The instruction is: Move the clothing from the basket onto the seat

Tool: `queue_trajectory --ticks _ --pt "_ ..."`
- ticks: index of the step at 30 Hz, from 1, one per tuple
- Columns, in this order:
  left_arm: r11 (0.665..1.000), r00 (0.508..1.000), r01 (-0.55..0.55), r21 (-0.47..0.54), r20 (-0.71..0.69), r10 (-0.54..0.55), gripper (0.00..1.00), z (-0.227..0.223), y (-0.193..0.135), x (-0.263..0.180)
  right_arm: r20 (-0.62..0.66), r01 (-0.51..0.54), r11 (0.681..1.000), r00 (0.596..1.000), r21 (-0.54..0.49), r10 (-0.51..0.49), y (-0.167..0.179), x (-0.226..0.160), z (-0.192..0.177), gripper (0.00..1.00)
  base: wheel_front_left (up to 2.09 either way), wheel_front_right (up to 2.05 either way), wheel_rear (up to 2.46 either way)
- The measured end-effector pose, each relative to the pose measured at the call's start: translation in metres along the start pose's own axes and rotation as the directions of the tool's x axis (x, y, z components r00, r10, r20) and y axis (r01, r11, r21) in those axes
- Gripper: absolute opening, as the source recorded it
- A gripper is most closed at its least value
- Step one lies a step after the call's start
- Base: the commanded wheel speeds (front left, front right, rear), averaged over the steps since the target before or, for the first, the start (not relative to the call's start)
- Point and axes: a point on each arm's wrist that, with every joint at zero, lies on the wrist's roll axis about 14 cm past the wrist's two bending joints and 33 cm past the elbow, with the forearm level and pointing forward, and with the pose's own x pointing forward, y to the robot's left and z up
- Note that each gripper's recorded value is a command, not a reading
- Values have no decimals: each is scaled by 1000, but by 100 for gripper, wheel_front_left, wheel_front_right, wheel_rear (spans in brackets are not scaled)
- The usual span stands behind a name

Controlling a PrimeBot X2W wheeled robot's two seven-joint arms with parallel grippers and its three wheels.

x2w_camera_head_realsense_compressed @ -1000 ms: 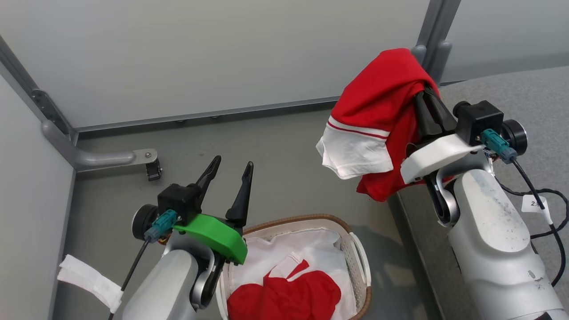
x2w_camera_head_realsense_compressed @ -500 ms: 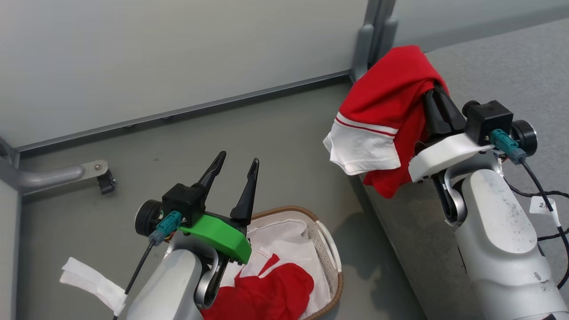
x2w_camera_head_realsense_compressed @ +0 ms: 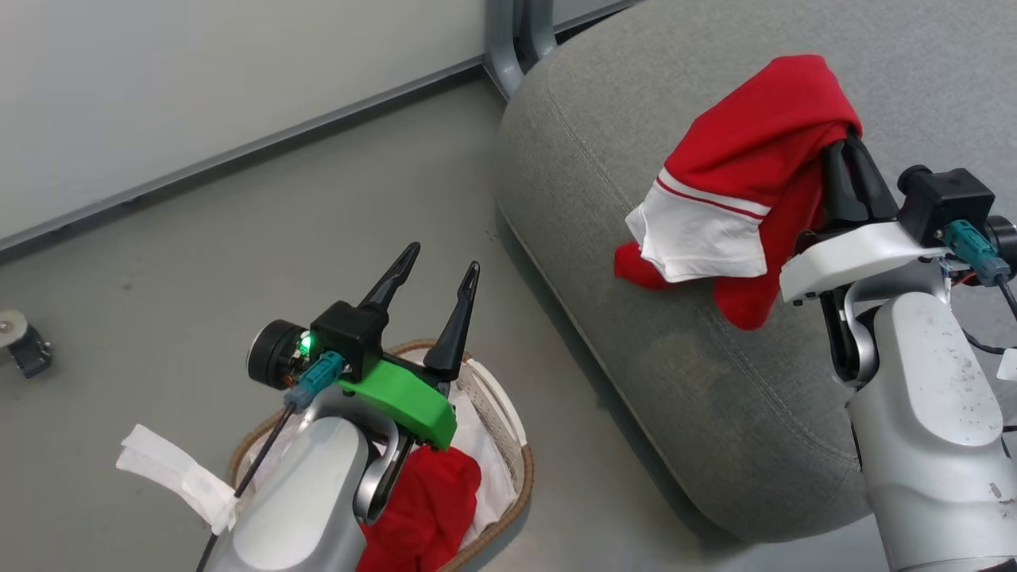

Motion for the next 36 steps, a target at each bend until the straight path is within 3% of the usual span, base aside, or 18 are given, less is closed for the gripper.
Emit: queue_trajectory --ticks 7,15,22,26,31,36 --pt "999 999 43 -33 -31 -44 100 -25 3 17 -1 52 996 999 -78 -52 -19 26 -6 0 0 0 0" --pt "999 999 -8 -44 -41 6 100 -41 35 17 127 100 973 989 -209 -75 -19 104 29 0 0 0 0" --pt "997 997 -69 -34 -38 67 100 -47 65 9 134 175 934 981 -312 -139 -50 169 35 0 0 0 0" --pt "992 992 -119 -43 -45 117 100 -56 85 2 60 189 919 982 -345 -180 -61 194 4 0 0 0 0" --pt "981 980 -184 -64 -89 179 100 -79 108 -13 -114 135 926 976 -352 -186 -49 203 -81 0 0 0 0" --pt "967 963 -243 -82 -139 230 100 -104 126 -27 -282 44 942 948 -334 -144 -20 187 -171 0 0 0 0"
